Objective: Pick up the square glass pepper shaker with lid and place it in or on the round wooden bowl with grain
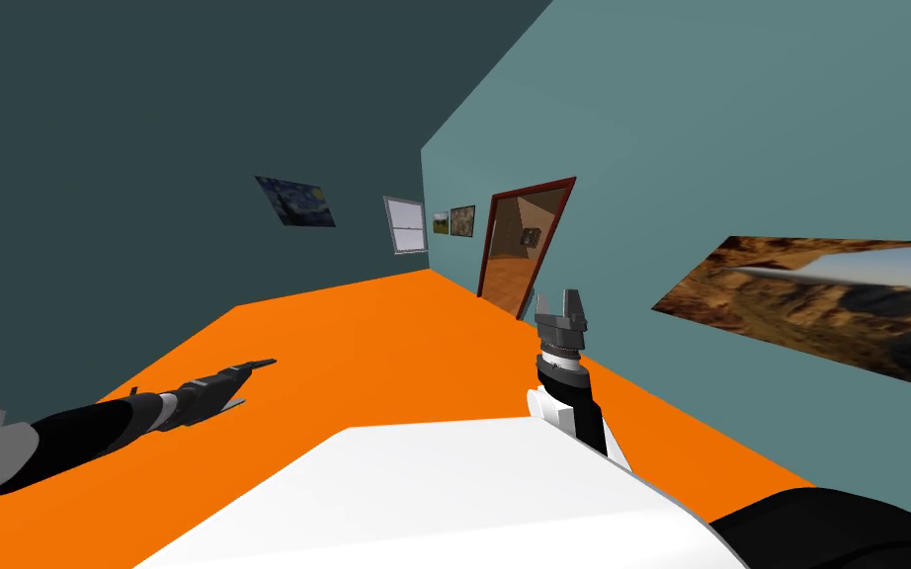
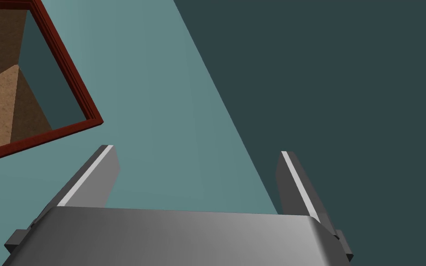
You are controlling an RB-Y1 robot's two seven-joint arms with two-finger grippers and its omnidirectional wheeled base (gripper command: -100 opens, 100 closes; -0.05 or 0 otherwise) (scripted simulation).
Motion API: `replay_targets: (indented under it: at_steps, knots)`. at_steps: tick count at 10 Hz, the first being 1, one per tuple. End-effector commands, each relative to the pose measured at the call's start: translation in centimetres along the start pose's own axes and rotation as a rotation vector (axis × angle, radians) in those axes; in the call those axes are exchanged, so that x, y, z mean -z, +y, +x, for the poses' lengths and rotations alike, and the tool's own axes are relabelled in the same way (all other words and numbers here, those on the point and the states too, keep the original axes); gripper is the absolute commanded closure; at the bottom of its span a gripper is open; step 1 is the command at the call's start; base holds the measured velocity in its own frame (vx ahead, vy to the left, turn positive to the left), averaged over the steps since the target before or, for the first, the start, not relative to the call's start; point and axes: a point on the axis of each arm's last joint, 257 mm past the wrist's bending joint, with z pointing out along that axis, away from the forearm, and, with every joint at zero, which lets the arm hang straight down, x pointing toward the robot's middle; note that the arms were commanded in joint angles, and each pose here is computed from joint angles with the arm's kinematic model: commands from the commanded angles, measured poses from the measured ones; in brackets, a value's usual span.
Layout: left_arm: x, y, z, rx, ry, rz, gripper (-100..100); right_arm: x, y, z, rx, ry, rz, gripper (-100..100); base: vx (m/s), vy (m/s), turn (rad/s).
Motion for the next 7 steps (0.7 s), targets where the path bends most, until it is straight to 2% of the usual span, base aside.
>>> replay_targets:
  at_steps: [1,2,3,4,5,6,7]
  knots:
    - [0.1,2.4,2.1,0.014,0.06,-0.059,-100,0.0,0.0,0.0,0.0,0.0,0.0,0,-0.049,-0.079,0.131]
    - [0.0,3.1,2.3,0.03,0.064,-0.073,-100,0.0,0.0,0.0,0.0,0.0,0.0,0,-0.044,-0.067,0.065]
    - [0.4,5.6,4.3,0.043,0.118,-0.136,-100,0.0,0.0,0.0,0.0,0.0,0.0,0,-0.047,-0.083,0.165]
    - [0.5,5.7,4.4,0.058,0.122,-0.141,-100,0.0,0.0,0.0,0.0,0.0,0.0,0,-0.046,-0.081,0.083]
    - [1.3,7.3,6.4,0.076,0.176,-0.188,-100,0.0,0.0,0.0,0.0,0.0,0.0,0,-0.063,-0.093,0.12]
    - [1.3,8.3,6.6,0.089,0.181,-0.211,-100,0.0,0.0,0.0,0.0,0.0,0.0,0,-0.052,-0.067,0.095]
    - [1.3,8.3,6.7,0.097,0.182,-0.213,-100,0.0,0.0,0.0,0.0,0.0,0.0,0,-0.019,-0.02,-0.002]
